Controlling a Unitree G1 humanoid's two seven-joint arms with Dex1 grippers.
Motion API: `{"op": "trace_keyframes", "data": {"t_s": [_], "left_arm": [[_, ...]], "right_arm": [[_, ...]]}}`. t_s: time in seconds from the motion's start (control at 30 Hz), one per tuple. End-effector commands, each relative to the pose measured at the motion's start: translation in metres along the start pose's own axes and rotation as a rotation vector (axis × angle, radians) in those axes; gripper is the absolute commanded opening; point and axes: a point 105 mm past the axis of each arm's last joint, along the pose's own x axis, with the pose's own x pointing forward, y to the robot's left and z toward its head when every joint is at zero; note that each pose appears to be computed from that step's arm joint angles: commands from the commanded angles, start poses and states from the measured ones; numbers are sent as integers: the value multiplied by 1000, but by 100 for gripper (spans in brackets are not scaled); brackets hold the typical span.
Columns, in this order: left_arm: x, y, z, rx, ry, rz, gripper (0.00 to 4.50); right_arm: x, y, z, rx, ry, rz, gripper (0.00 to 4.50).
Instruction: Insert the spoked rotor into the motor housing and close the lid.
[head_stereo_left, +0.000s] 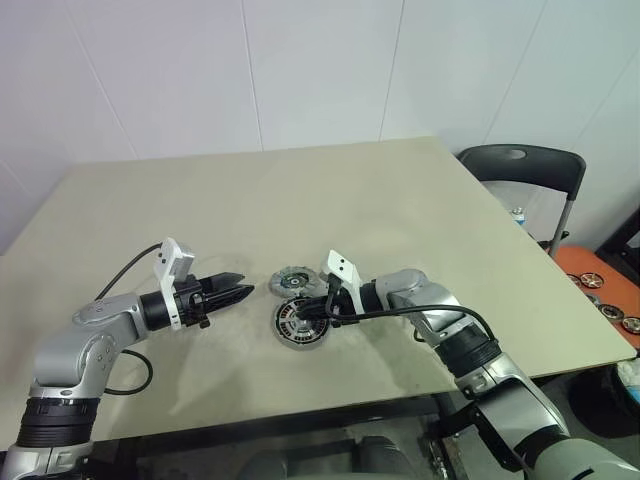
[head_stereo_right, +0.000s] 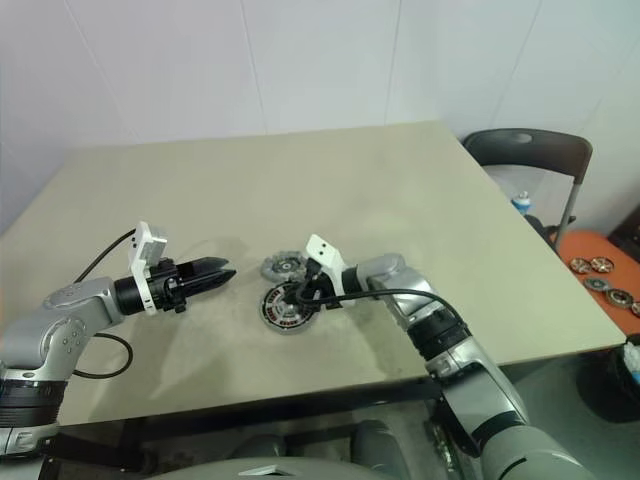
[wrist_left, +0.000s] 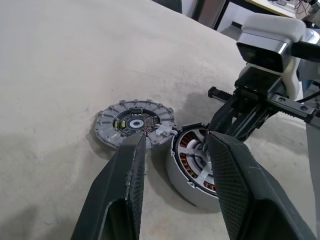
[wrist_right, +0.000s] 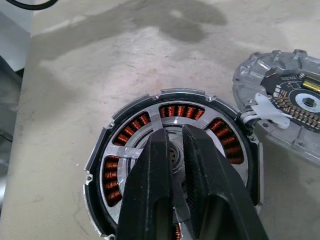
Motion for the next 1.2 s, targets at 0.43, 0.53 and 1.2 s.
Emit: {"op": "trace_keyframes", "data": {"t_s": [0.43, 0.53, 1.2], "left_arm": [[5, -4, 14, 62, -18, -43, 209], [7, -5, 15, 64, -17, -54, 209], [5, -6, 9, 56, -26, -37, 209]], "right_arm": [[-52, 23, 61, -883, 182, 72, 47], [-59, 17, 46, -1286, 380, 137, 47], [-47, 16, 26, -1707, 455, 356, 242]]}}
